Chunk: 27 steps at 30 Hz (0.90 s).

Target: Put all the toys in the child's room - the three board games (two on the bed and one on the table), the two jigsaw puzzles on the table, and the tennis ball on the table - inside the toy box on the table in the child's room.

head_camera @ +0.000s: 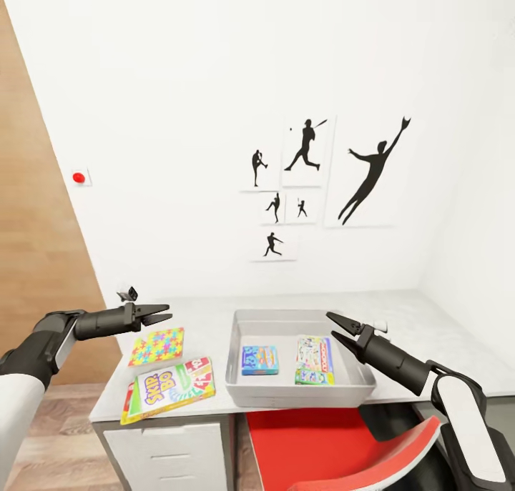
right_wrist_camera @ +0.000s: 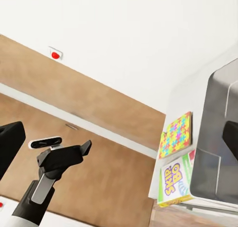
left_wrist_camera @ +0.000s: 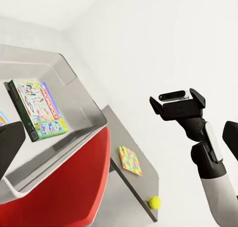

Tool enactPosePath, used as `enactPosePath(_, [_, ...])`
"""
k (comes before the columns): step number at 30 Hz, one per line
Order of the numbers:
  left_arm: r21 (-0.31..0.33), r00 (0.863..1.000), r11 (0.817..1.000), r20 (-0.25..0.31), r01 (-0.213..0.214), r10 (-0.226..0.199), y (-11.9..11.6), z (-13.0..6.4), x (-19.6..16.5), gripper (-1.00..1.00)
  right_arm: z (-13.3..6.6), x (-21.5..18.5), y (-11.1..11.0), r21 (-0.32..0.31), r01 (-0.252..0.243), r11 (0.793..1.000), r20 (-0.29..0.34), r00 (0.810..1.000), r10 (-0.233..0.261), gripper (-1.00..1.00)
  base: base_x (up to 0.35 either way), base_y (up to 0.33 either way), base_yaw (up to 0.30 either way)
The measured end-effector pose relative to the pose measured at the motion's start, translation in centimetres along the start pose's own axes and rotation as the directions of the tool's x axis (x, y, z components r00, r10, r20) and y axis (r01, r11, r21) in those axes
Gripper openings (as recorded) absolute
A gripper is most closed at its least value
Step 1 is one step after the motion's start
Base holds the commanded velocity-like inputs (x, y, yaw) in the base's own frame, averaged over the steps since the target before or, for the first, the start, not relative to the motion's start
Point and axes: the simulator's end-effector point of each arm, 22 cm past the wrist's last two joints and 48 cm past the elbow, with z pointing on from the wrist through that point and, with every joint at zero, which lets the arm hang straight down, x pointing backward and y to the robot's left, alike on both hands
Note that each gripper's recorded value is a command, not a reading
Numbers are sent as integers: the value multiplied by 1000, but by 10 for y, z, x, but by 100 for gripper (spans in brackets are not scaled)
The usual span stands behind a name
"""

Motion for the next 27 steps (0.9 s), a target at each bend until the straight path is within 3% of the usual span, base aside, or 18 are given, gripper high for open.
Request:
enactPosePath(11, [1,1000,1000,1,-5,5,-3,0,-1,100,0,0,-4,14,0,1000,0,1000,0,100,-7,10,4])
enactPosePath(17, [-4,1000,1000,3,-8,8,-2,-3,-3,100,-6,-18,-2,36,31,999,59,998,-33,100,0,47,0])
enactPosePath(23, [-3,1000,1000,4,-8,8,-2,-3,-3,100,-13,-25,-31,129,32,991,87,995,-43,100,0,44,0])
enactPosePath(27, [-5,1000,1000,4,-8,8,-2,-4,-3,100,-16,-31,-33,134,50,990,103,993,-64,100,0,131,0])
